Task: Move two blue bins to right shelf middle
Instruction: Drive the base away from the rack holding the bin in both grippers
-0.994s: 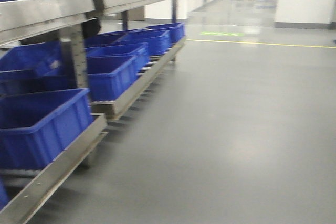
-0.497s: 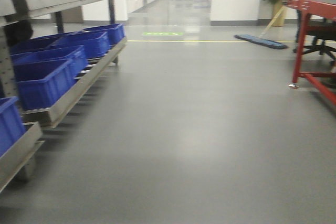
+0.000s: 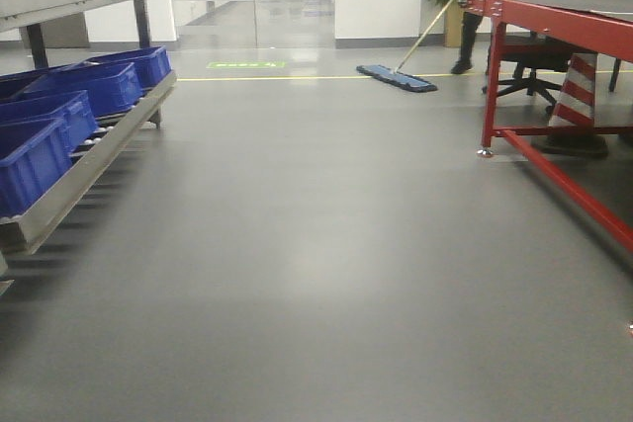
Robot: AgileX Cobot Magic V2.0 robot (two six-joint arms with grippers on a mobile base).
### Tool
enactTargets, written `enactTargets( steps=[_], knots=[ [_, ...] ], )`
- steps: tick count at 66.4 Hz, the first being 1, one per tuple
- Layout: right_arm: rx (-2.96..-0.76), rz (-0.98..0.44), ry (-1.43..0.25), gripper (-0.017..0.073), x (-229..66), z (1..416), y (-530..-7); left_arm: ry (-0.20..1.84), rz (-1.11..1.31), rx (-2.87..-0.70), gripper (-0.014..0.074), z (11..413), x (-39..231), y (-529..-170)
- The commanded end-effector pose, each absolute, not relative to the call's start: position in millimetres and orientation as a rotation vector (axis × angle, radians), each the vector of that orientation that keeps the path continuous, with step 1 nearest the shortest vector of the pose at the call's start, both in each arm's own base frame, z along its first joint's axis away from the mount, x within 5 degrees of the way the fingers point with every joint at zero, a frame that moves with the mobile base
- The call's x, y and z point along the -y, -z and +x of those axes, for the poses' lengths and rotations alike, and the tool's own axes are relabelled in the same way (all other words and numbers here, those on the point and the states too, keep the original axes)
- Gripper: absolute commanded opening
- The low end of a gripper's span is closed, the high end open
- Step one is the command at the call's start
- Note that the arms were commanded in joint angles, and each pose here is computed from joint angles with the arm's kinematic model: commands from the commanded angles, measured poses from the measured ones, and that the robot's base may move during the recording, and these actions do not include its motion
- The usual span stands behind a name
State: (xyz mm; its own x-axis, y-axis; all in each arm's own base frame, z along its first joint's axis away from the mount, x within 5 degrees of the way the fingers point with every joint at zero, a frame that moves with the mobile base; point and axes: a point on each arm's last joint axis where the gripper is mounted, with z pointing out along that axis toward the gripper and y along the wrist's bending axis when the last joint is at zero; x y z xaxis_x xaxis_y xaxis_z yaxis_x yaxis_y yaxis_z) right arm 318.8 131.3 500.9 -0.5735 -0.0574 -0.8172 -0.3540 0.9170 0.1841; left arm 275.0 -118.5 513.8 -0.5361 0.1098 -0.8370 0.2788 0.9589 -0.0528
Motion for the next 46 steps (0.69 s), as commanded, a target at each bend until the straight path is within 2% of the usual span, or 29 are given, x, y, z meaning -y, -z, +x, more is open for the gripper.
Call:
enactTargets(
  steps=[1, 46],
  knots=[
    [-2.090, -0.291, -0.405, -0.0153, -129.2, 318.0, -509.8, 0.262, 0.287, -2.079, -0.0111, 268.2, 119.2, -524.2],
    [-2.090, -0.291, -0.405, -0.0153, -129.2, 318.0, -509.8, 0.262, 0.287, -2.079, -0.0111, 268.2, 119.2, -524.2]
  ],
)
